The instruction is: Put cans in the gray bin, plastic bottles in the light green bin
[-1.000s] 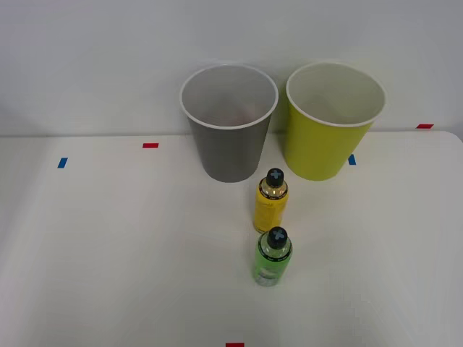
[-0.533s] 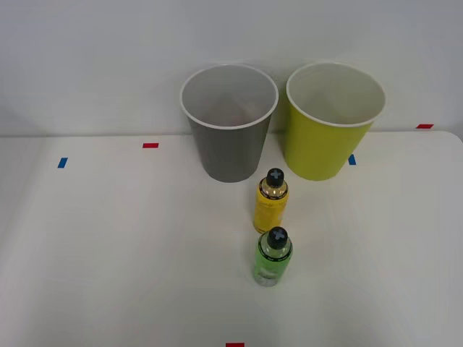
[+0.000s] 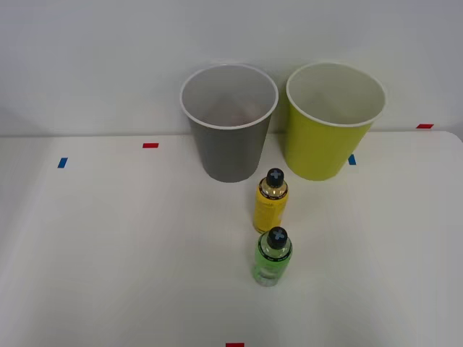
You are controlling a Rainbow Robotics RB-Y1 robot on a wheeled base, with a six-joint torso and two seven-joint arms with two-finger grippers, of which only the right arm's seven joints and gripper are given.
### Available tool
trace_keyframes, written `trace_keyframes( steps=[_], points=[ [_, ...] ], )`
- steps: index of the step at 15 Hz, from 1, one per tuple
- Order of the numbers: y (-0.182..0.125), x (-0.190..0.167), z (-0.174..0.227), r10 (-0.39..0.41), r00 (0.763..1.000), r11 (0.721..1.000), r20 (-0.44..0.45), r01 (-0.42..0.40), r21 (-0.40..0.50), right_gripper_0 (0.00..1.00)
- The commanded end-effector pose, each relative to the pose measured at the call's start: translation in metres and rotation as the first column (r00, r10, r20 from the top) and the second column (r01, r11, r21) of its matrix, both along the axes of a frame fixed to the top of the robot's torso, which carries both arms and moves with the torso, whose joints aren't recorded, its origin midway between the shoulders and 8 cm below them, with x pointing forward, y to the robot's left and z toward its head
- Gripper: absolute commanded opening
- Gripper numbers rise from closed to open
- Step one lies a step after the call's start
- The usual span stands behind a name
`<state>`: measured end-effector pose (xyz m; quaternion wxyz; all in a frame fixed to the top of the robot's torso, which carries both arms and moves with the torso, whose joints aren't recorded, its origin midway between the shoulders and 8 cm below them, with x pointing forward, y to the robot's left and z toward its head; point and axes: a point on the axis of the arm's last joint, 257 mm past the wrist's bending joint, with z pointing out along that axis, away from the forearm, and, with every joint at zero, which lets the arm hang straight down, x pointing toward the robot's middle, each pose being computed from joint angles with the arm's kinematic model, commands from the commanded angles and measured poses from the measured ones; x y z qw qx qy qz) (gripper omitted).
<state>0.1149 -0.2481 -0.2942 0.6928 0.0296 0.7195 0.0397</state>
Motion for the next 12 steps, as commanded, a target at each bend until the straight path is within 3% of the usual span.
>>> trace_keyframes(
  steps=[1,12],
  points=[
    [-0.003,0.000,0.000,-0.002,1.000,1.000,0.000,0.002,0.002,1.00],
    [-0.022,0.000,0.009,0.017,1.000,0.997,0.003,-0.017,-0.078,1.00]
  ],
)
